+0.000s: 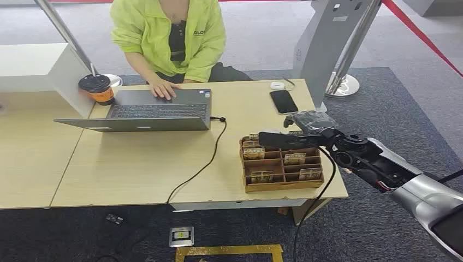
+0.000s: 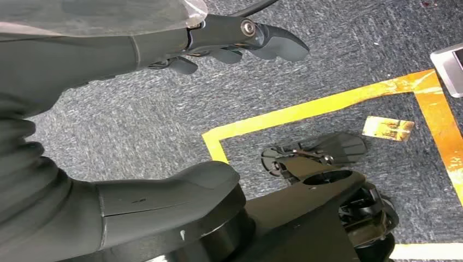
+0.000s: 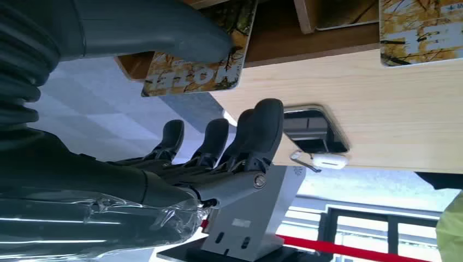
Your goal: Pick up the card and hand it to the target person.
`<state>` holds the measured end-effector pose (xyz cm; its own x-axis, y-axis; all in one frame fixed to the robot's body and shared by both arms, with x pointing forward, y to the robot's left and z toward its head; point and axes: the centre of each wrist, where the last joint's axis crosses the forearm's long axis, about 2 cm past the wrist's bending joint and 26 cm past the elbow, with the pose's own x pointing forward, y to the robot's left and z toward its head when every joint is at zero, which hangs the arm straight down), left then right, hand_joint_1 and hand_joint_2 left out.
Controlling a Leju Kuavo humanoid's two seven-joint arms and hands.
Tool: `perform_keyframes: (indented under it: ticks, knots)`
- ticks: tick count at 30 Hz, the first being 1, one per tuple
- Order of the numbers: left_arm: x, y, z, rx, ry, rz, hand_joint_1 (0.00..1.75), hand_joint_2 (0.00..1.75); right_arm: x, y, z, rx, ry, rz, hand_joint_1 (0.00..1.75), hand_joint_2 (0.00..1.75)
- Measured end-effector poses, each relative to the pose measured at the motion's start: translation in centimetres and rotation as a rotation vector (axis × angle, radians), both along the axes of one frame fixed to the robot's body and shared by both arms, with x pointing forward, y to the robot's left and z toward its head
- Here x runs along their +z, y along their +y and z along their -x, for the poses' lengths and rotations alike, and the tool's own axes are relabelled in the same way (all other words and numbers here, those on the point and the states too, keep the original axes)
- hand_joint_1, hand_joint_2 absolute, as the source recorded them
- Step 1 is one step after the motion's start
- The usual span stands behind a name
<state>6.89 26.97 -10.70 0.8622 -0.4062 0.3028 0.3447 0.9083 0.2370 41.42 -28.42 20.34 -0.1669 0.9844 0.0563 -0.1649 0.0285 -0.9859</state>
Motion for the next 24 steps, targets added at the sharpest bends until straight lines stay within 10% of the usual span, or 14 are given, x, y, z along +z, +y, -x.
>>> perform_keyframes:
  ticks: [24]
  knots:
    - [-0.01, 0.08, 0.02, -0.003, 0.001, 0.0, 0.0, 1.75, -0.06, -0.92, 0.51, -0.028, 0.028, 0.029, 0.87, 1.75]
